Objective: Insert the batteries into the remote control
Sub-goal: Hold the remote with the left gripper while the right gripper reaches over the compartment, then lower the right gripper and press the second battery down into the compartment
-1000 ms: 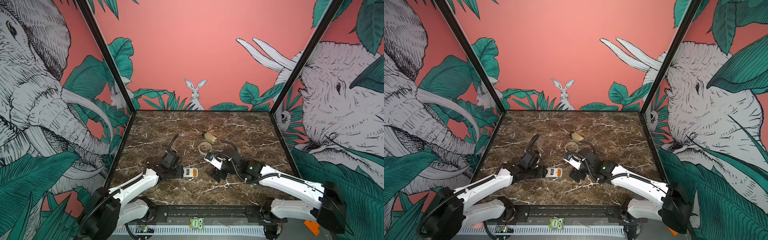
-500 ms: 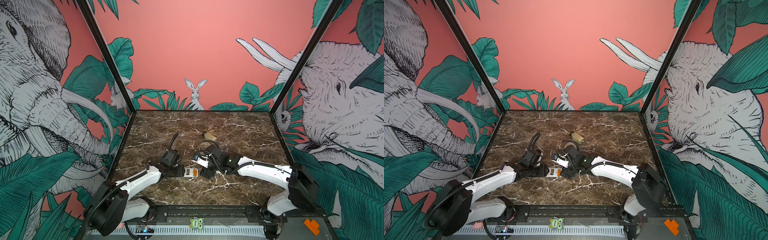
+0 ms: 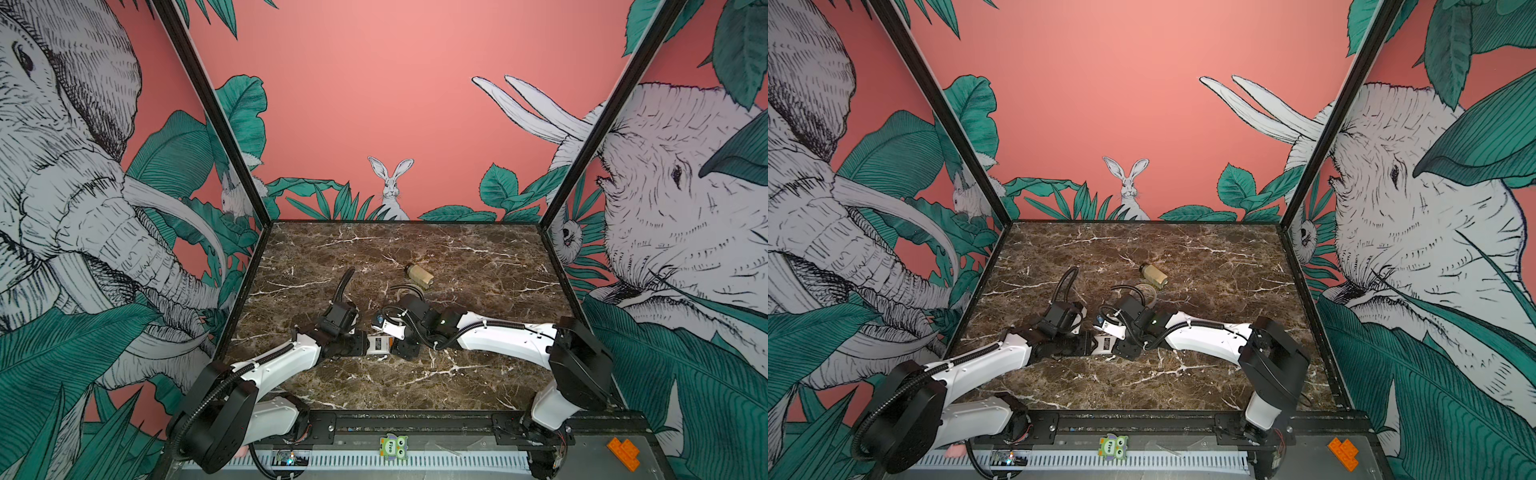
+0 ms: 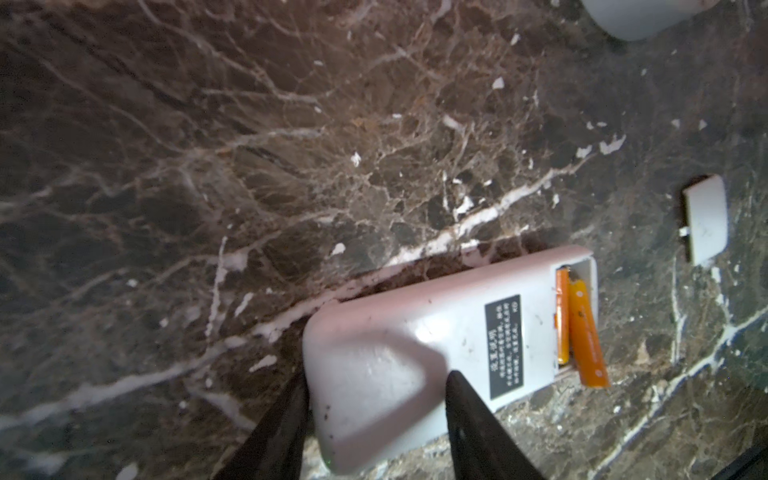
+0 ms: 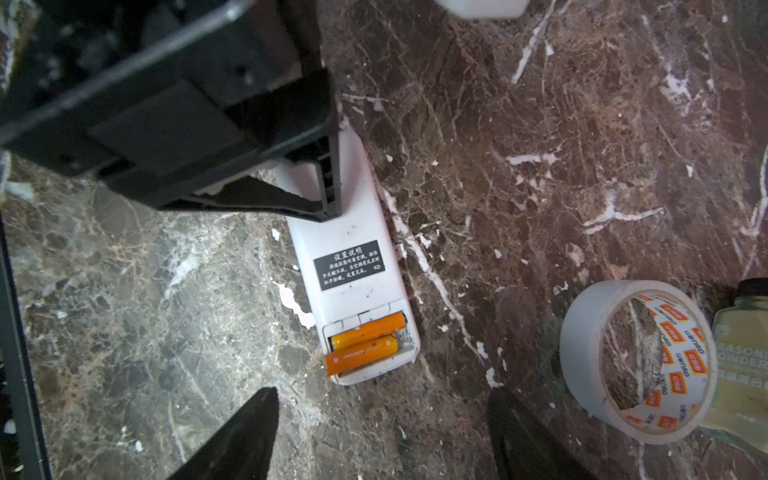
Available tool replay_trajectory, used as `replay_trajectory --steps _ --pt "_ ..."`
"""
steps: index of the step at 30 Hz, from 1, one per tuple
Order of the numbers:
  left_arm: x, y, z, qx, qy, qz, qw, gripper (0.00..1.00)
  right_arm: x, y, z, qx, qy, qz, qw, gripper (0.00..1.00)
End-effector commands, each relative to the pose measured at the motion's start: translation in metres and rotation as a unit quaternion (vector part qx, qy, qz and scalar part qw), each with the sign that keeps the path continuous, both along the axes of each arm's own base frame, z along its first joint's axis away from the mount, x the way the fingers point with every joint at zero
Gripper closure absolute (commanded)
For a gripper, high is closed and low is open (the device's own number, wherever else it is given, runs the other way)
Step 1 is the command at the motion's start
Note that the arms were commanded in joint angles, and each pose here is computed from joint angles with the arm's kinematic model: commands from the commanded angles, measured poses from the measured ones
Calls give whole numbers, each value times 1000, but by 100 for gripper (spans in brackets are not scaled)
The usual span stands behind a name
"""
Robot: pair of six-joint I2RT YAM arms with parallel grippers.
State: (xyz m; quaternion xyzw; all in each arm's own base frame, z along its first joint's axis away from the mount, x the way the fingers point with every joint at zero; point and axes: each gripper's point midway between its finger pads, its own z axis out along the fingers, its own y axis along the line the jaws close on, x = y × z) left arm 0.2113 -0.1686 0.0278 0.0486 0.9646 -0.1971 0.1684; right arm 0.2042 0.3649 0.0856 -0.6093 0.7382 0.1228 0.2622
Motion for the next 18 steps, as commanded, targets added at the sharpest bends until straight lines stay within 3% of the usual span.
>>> replay_trajectory --steps 1,4,9,18 --pt "3 -7 -2 -15 -3 -19 1000 47 -5 2 -6 -7 15 -3 1000 23" --pt "6 -9 -5 -19 0 -27 999 48 -6 0 -14 -13 19 -3 1000 25" --pt "6 -7 -11 -18 7 -32 999 50 -1 4 -18 -23 17 -9 1000 37" --pt "6 -6 -16 -21 10 -27 999 52 -2 16 -9 -7 66 -77 995 42"
